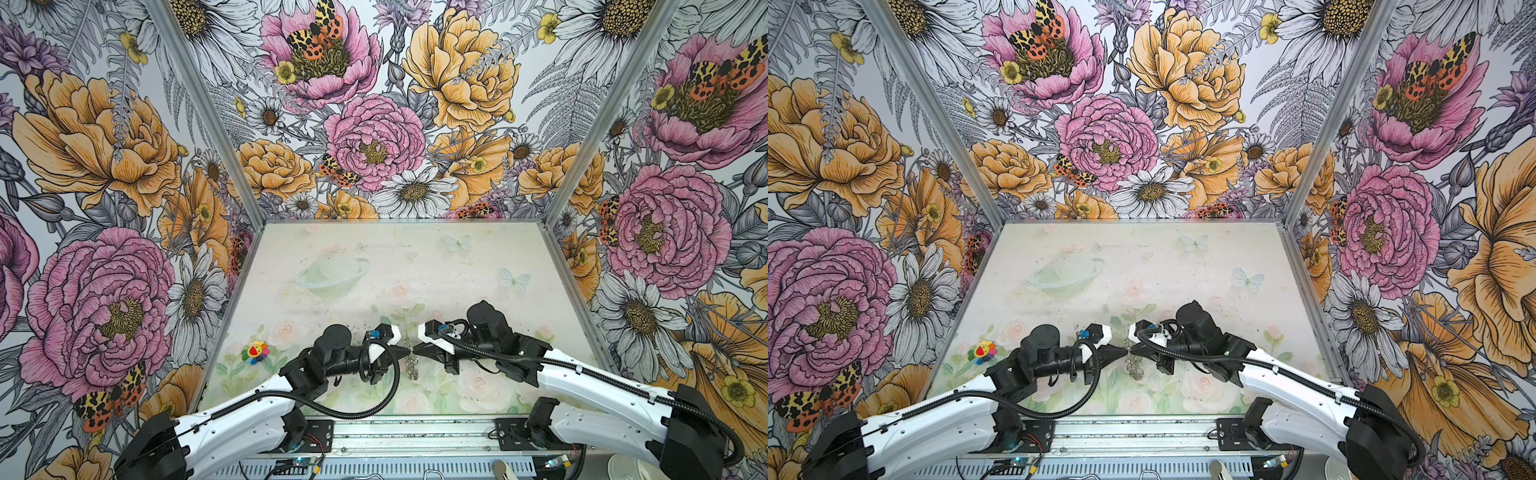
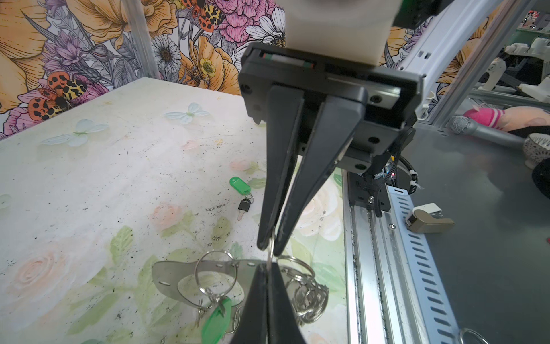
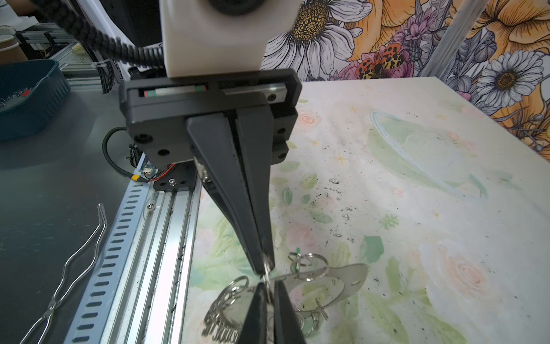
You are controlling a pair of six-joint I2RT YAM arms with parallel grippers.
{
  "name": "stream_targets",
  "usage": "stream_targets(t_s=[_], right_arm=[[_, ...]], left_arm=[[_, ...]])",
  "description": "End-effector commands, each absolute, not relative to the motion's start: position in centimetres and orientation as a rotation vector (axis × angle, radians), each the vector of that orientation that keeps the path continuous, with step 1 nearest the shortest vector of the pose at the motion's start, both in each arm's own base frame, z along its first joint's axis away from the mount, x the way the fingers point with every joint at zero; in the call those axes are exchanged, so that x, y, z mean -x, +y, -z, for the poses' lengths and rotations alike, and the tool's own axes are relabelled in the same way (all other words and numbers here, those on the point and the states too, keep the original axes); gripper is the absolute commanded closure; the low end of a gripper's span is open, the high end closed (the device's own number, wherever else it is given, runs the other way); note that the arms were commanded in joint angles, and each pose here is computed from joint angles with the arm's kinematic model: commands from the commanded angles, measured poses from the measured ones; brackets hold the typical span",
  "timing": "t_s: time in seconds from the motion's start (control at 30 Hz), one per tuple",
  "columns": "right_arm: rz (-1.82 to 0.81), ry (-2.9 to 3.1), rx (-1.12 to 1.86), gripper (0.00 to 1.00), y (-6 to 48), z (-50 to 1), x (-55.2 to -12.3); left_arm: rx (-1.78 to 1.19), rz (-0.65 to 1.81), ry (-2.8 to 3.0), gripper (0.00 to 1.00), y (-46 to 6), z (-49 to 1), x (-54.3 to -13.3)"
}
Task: Attach keys to a key ring
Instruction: Pass the keyring.
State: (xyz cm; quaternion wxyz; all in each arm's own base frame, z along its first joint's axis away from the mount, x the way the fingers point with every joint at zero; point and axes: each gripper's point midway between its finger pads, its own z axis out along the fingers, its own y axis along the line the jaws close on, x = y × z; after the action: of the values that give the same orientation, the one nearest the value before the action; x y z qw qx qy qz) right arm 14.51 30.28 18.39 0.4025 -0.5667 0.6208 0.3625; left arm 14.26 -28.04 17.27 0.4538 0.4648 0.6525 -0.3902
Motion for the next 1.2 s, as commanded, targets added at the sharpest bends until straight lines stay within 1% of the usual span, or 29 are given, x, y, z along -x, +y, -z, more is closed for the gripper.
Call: stream_targets(t_s=[0.0, 0.1, 0.27, 0.43, 0.57, 0.63, 0.8, 1.03, 1.17], right_arm=[[-0.941, 1.509, 1.435, 0.94, 31.0, -20.4, -14.4], [-0.944, 1.510, 1.436, 1.00, 31.0, -20.3, -14.3], [-0.958, 1.508, 1.425, 1.00, 31.1, -20.6, -14.3], [-0.991, 1.438, 1.358, 1.00, 31.1, -21.8, -14.2], [-1.012, 1.409, 1.336, 1.00, 31.2, -22.6, -14.2], [-1.020, 1.393, 1.334, 1.00, 31.2, -22.8, -14.1], [-1.045, 1.354, 1.314, 1.00, 31.2, -23.7, -13.8], [-1.069, 1.311, 1.289, 1.00, 31.0, -24.6, -13.5], [-1.083, 1.303, 1.285, 1.00, 31.2, -24.6, -13.4]], left_arm=[[-1.174, 0.992, 1.551, 1.00, -28.7, -18.7, -13.8], [-1.178, 0.992, 1.551, 1.00, -28.7, -18.7, -13.8], [-1.162, 0.986, 1.537, 1.00, -28.5, -19.1, -13.8], [-1.117, 0.976, 1.513, 0.86, -27.9, -19.9, -14.0], [-1.091, 0.987, 1.491, 0.79, -27.5, -20.2, -13.9], [-1.079, 0.991, 1.484, 0.77, -27.3, -20.5, -13.9], [-1.052, 1.029, 1.456, 0.77, -27.0, -21.1, -13.9], [-1.027, 1.064, 1.413, 0.86, -26.6, -22.1, -13.7], [-1.051, 1.091, 1.395, 0.86, -26.8, -22.2, -13.1]])
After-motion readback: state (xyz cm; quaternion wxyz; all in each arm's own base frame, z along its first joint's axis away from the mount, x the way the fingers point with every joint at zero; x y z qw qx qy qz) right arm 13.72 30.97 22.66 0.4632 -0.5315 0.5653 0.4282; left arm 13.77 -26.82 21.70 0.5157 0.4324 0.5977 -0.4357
